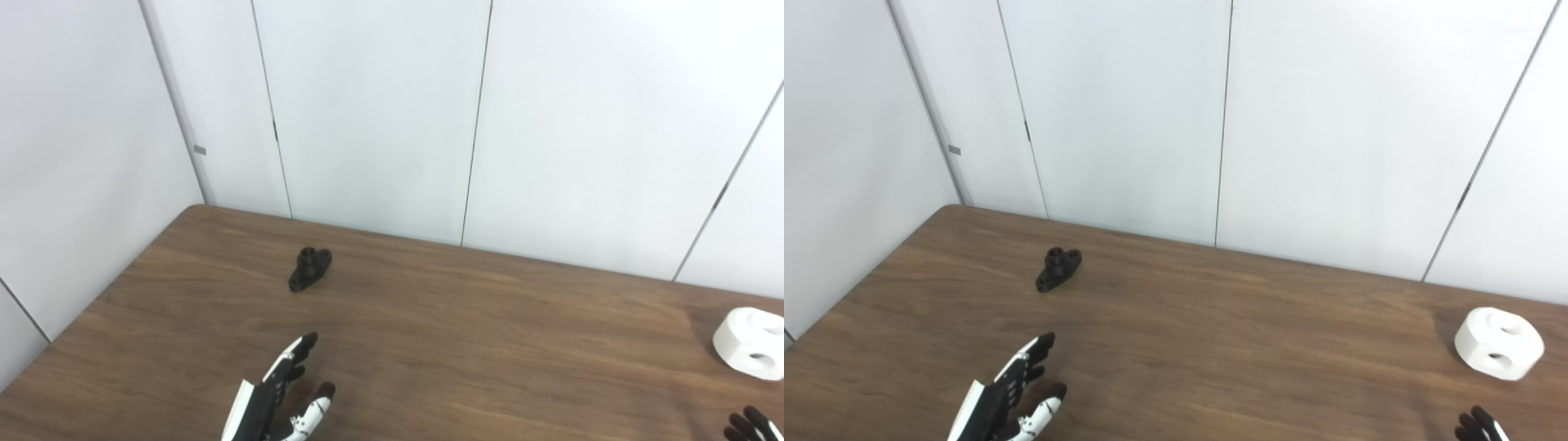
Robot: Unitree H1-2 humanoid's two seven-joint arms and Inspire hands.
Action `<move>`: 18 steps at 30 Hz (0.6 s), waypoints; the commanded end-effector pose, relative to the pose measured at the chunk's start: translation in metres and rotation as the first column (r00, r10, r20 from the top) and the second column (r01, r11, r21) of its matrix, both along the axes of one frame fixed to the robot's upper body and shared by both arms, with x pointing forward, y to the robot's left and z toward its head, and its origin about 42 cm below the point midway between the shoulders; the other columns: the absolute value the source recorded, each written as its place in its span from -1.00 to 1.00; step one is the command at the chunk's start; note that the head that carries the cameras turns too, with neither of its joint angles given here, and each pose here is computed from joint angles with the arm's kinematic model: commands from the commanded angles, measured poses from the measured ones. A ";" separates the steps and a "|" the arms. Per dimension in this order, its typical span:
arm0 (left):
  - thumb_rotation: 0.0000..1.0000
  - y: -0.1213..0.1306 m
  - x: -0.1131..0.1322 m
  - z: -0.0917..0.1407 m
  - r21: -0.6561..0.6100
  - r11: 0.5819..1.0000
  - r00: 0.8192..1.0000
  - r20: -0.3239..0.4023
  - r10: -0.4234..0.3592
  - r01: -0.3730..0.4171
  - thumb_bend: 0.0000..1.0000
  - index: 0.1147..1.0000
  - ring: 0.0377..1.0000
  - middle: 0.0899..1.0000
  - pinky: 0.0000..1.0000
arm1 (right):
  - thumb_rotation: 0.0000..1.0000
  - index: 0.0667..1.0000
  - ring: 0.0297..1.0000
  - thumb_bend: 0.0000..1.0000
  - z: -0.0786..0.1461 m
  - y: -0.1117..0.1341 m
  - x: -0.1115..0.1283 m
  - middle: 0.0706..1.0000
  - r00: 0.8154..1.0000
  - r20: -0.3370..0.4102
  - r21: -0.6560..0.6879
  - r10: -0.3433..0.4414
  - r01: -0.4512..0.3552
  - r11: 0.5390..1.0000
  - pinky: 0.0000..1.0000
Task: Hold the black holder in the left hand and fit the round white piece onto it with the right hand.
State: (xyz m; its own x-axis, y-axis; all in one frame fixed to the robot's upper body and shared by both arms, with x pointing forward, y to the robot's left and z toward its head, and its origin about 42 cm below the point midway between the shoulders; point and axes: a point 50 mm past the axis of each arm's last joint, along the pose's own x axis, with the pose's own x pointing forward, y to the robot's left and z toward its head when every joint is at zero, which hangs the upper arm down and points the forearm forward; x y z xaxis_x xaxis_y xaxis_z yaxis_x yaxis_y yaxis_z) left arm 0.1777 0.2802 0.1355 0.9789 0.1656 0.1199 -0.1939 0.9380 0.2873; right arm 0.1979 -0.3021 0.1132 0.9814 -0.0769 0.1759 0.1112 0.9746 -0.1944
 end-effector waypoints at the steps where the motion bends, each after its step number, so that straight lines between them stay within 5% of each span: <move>1: -0.45 -0.005 0.008 0.017 0.012 0.999 0.996 0.079 0.033 -0.035 0.03 0.76 0.86 0.81 0.77 | 1.00 0.80 0.77 0.27 -0.026 -0.010 -0.020 0.78 0.992 -0.122 0.003 -0.032 0.032 0.999 0.73; 18: -0.23 0.030 0.058 0.050 0.261 0.934 0.969 0.093 0.229 -0.245 0.59 0.75 0.86 0.84 0.83 | 0.97 0.76 0.72 0.39 -0.027 -0.010 -0.021 0.73 0.992 -0.122 0.004 -0.031 0.032 0.999 0.59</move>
State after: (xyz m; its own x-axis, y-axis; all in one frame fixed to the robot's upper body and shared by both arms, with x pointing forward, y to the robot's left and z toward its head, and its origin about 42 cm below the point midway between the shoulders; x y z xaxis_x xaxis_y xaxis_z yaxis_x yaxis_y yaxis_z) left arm 0.2326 0.3028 0.1779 0.9161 0.3337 0.2223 -0.4006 0.7841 0.4739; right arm 0.1948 -0.3037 0.1126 0.9849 -0.0770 0.1551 0.1068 0.9752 -0.1939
